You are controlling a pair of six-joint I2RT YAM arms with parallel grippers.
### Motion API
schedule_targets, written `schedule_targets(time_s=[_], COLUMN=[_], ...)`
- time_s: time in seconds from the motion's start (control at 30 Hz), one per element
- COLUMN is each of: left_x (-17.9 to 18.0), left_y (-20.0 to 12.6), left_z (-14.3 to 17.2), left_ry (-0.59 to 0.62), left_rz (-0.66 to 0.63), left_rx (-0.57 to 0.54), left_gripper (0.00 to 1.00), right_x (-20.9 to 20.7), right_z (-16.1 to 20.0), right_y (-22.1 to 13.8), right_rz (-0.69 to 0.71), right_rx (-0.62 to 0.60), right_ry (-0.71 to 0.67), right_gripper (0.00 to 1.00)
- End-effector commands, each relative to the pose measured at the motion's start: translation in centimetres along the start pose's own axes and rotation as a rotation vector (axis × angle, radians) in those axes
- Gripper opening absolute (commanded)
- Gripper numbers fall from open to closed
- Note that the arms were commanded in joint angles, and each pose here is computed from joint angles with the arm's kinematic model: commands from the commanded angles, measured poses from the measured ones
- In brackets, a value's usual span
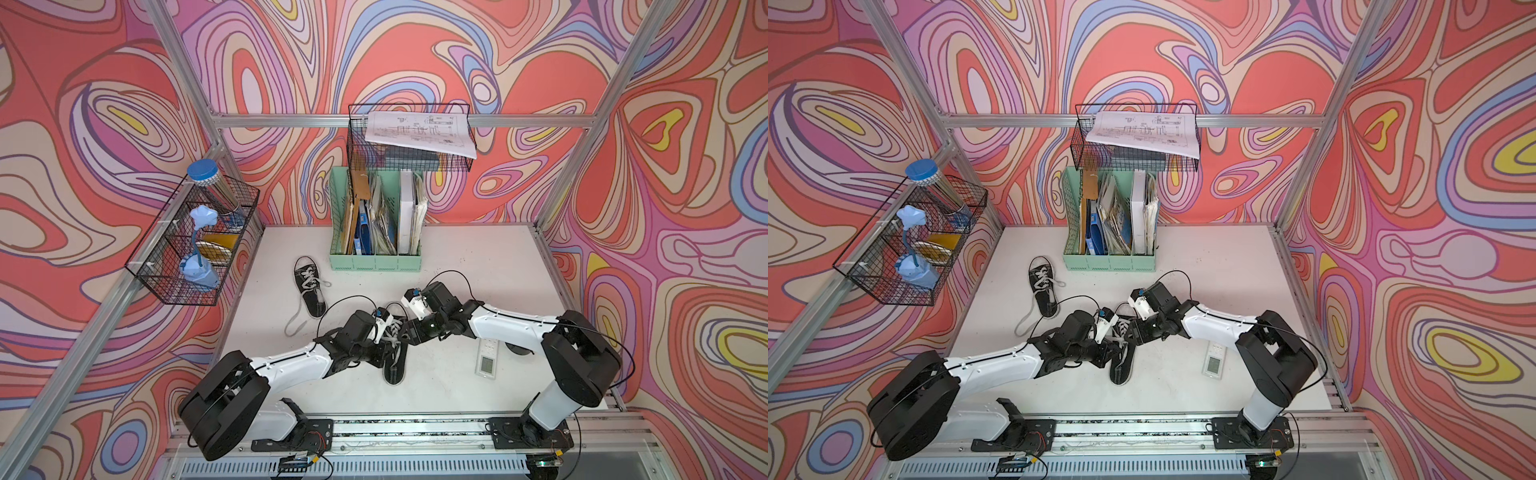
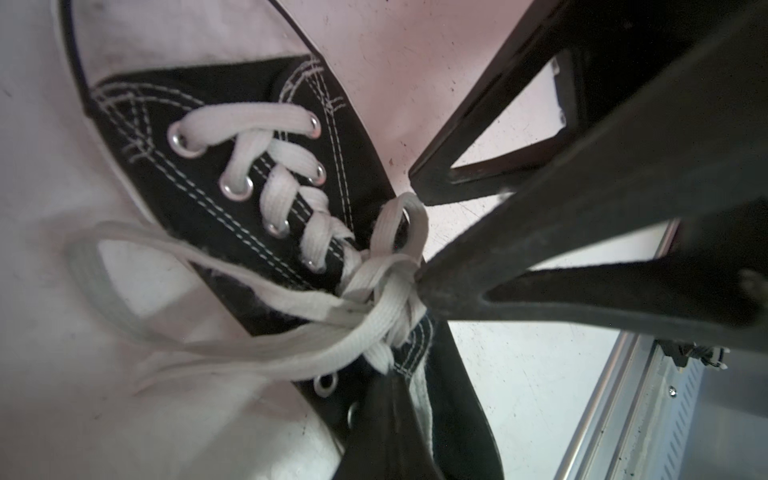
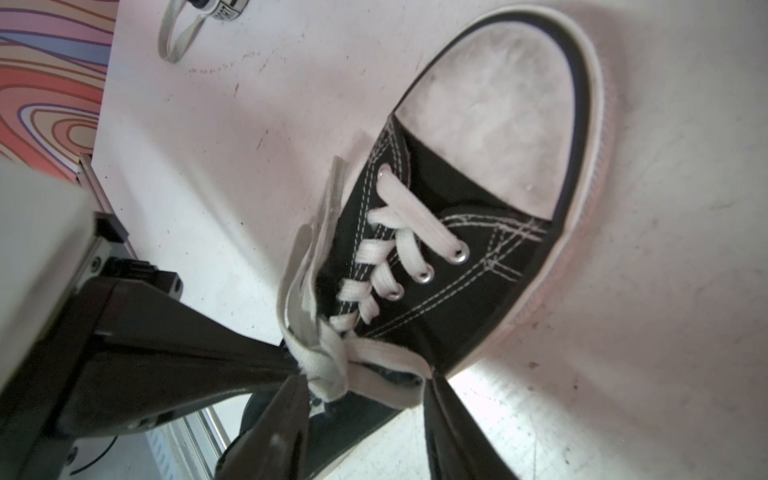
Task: Tie the shoes
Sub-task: Tie the shoelace on the shoe.
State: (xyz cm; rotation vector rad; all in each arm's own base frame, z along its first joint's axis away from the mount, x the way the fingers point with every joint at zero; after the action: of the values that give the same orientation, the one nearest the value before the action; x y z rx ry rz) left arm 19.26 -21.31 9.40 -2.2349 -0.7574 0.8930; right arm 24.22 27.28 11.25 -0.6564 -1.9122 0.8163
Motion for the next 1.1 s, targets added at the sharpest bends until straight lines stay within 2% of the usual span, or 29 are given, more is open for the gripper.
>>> schedule_targets(time_s=[0.0,0.13,0.73,1.07], left_x=[0.2,0.1,-2.1,-3.5], left_y=[-0.3,-0.5,-3.1,-3.6], left_z=[0.9,0.9,1.1,0.9], left_ry=[-0.001,0.003,0.045,0.045], left_rz=[-0.018,-0.012,0.102,0.218], left_rx=[0.032,0.033,0.064,0.052], left_gripper=[0.04,0.0,0.0,0.0], right_x=[-0.1,-0.1,-0.8,-0.8], right_z=[0.2,0.1,0.1,0.0], right_y=[0.3,0.9,1.7,1.6], right_rz=[0.043,0.052,0.081,0.09], right_rx=[0.006,0.01,0.01,0.007], right_ry=[0.002,0.011,0.051,0.058], right_gripper=[0.45,0.43,0.36,0.34])
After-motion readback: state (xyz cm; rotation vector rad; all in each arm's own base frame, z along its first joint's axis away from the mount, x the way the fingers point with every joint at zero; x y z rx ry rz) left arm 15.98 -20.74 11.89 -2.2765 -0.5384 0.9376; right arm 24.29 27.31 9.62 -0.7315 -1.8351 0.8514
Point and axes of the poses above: each gripper's point midway between its finger pads, its own y axis out along the fingers, its own x axis along the line the jaws close on, z = x × y, the point moved 6 cm from there along -y, back along the fingers, and after that the axes turned 6 degrees about y, right-handed, at the moved point
